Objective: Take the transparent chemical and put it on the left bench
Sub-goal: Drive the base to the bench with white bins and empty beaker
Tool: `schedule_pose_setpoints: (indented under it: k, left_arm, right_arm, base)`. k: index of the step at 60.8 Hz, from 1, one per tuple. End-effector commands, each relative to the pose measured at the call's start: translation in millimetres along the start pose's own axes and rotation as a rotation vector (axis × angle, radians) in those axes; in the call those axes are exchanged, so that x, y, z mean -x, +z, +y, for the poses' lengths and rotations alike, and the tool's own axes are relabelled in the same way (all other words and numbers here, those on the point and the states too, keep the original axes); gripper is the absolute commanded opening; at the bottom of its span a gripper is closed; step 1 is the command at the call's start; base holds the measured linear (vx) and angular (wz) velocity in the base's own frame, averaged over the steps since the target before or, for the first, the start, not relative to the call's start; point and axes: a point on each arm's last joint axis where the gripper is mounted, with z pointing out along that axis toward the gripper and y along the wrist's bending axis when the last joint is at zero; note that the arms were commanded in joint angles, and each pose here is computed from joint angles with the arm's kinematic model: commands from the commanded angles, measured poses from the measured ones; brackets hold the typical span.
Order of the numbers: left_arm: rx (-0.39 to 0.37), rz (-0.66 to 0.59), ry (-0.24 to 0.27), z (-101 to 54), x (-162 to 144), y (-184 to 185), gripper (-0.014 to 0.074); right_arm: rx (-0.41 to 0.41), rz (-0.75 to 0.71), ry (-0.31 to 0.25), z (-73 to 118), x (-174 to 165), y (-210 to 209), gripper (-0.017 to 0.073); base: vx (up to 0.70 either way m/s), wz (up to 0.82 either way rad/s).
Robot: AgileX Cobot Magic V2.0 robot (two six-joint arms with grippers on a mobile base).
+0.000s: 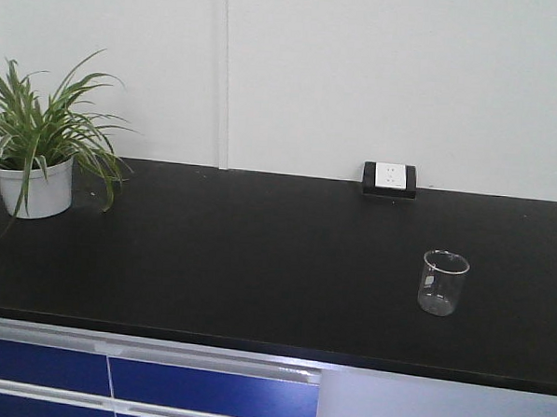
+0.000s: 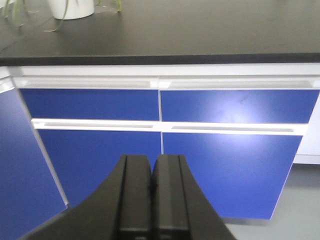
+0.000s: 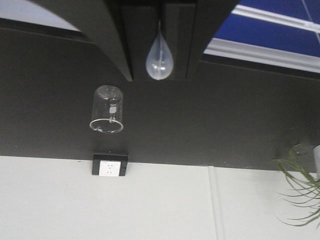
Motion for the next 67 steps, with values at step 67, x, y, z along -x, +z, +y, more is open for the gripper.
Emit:
schedule_pose_setpoints:
  k: [67]
  left_arm:
    - [0.002, -0.081, -0.009, 0.1, 2.8, -1.3, -0.0004]
  right_arm:
    - [0.043, -0.063, -0.005, 4.1, 13.2, -1.0, -0.0003]
  base:
    - [-0.14, 0.71]
